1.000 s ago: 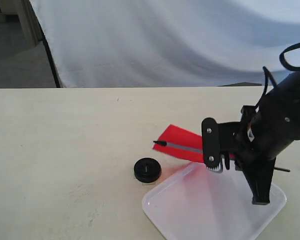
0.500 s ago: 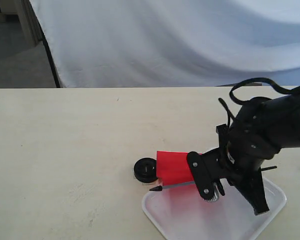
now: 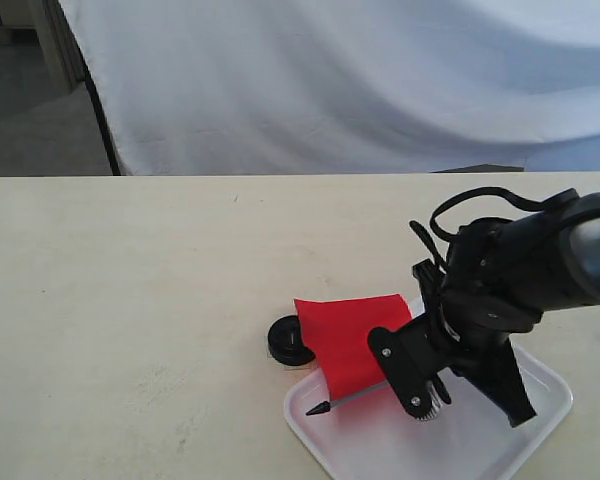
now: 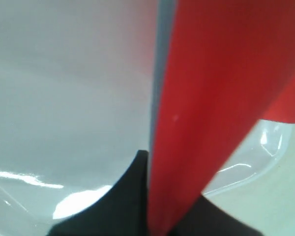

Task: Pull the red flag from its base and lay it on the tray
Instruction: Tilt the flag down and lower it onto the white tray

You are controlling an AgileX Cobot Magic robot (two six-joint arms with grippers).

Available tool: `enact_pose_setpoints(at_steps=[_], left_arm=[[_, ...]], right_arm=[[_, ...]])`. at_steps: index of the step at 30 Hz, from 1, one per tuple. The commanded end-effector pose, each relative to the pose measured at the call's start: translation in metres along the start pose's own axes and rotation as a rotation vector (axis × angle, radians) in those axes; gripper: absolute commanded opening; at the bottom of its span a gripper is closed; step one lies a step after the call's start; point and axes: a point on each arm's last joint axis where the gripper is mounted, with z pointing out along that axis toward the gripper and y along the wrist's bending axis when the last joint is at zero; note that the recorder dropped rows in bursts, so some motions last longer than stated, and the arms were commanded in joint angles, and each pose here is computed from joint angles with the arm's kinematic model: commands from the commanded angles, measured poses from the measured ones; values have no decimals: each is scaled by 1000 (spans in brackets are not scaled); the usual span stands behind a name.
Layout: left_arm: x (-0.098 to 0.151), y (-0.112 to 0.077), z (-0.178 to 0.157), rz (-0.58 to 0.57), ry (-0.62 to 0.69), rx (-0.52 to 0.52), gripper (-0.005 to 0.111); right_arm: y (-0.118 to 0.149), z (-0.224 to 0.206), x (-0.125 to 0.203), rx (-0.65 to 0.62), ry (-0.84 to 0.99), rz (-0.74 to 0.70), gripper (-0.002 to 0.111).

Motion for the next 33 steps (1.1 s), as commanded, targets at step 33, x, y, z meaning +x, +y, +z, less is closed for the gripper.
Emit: enact_pose_setpoints(at_steps=[33], left_arm=[[0,0,0,-3,-6,2,0]], right_arm=[[44,-72,22,-185,-58,-32,-1]])
